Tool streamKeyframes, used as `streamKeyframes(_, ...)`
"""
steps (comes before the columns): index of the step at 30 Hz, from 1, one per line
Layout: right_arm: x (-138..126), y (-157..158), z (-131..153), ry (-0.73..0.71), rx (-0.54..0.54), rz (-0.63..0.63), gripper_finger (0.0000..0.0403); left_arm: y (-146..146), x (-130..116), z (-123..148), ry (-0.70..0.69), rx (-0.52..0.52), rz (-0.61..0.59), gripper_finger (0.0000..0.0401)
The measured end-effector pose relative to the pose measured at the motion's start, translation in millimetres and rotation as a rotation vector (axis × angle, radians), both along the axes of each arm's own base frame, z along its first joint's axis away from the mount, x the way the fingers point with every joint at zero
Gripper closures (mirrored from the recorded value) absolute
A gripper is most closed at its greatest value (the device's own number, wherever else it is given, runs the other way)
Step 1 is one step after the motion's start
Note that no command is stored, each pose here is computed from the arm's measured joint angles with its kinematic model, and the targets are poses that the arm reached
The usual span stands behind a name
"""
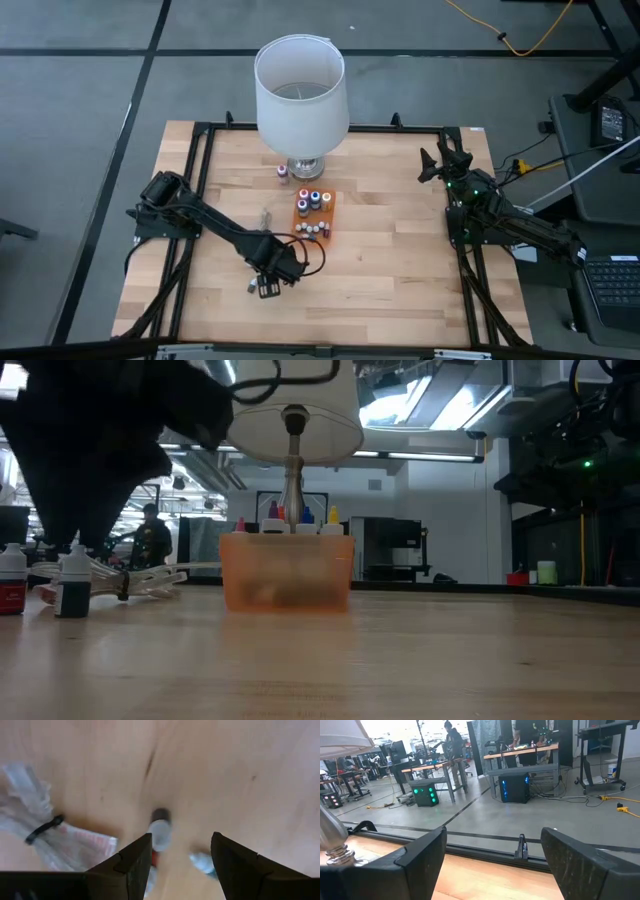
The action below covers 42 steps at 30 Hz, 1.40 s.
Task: Pick & Place food coloring
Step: Put the small black food coloring bottle into the orange bin
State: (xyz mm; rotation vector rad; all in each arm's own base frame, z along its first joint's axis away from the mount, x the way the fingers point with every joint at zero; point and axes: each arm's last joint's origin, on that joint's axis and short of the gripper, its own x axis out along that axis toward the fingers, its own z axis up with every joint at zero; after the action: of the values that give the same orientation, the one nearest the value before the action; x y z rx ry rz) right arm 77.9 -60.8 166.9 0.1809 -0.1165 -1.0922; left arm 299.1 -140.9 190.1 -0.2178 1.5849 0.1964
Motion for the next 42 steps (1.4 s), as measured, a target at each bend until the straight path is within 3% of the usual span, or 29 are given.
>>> streamKeyframes(7, 0, 0, 0, 0.000, 0.000, 0.000, 0.0079, 6, -9, -12, 0.030, 0.075, -0.049, 0.0211)
streamKeyframes(22, 0, 0, 0, 0.000, 0.000, 0.000, 0.0079, 5, -12, -18, -0.004, 0.035, -0.057, 0.0217)
streamKeyframes(42, 0, 0, 0, -0.001, 0.000, 0.000, 0.0079, 2, -8, -17, -0.036, -0.012, -0.047, 0.0323)
